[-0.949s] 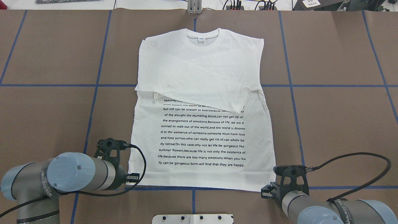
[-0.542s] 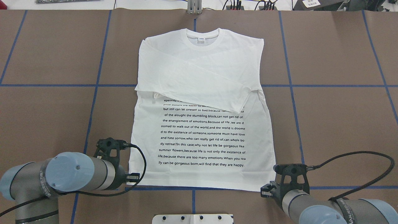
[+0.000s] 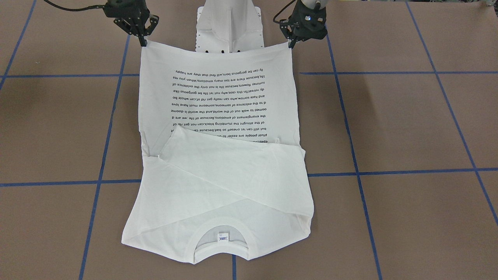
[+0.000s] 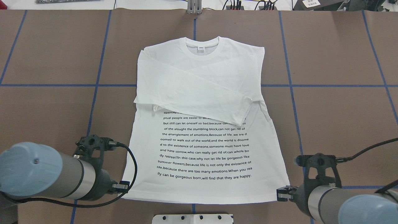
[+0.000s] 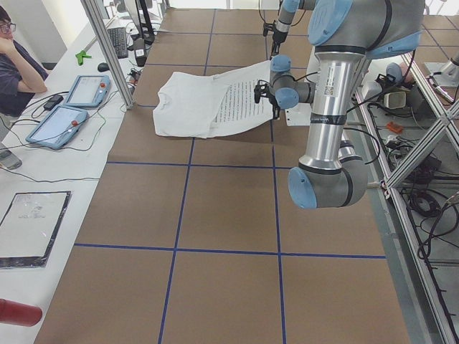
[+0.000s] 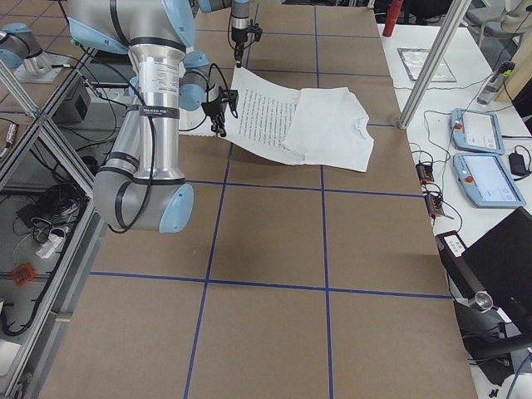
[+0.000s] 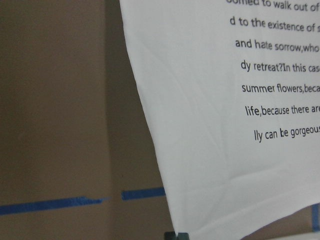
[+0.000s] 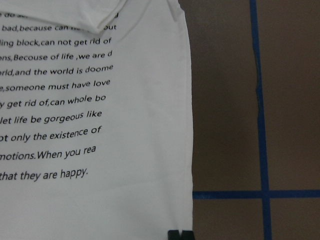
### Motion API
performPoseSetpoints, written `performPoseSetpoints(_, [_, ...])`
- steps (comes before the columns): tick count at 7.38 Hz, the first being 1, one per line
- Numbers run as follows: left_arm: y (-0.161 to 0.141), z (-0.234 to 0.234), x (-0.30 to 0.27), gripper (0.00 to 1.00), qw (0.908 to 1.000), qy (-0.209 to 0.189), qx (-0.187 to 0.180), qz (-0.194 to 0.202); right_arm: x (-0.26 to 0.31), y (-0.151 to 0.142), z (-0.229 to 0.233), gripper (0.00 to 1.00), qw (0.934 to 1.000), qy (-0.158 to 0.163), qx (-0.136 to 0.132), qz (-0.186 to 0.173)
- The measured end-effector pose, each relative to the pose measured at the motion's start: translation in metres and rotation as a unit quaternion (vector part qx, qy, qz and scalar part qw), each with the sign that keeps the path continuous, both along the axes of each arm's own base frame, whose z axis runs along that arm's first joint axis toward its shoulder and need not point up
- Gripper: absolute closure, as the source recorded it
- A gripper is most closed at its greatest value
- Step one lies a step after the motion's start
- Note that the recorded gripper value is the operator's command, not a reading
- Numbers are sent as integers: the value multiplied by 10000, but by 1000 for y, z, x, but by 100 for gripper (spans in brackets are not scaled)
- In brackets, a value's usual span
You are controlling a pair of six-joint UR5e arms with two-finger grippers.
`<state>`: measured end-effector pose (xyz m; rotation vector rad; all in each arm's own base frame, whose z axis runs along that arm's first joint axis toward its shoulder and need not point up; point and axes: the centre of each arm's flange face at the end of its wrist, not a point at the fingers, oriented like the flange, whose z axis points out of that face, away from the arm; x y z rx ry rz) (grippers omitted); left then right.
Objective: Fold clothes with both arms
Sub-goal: 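Lift the hem with both grippers and fold it toward the collar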
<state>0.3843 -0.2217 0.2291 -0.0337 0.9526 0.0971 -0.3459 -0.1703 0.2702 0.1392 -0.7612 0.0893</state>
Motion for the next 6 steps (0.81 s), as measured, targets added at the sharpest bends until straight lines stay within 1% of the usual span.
performPoseSetpoints(1, [-3, -29, -30, 100, 10000, -22, 12, 16, 29, -6, -21, 100, 9997, -74, -223, -86])
performPoseSetpoints(2, [-18, -52, -42, 100, 9999, -90, 122, 19, 43, -20, -35, 100, 9994, -134, -274, -168])
performPoseSetpoints(3, [-43, -64, -45, 100, 9994, -220, 273, -45, 44, -42, -45, 100, 9996, -166, -121, -200])
performPoseSetpoints(4, [-77, -68, -49, 100, 9983, -357, 410, -222, 40, -74, -53, 100, 9998, -139, 11, -123])
performPoseSetpoints(5, [-112, -72, -57, 100, 9966, -455, 517, -455, 41, -111, -63, 100, 9999, -120, 63, -14])
performPoseSetpoints(6, [-142, -80, -64, 100, 9946, -501, 580, -693, 52, -147, -74, 100, 9998, -124, 39, 139])
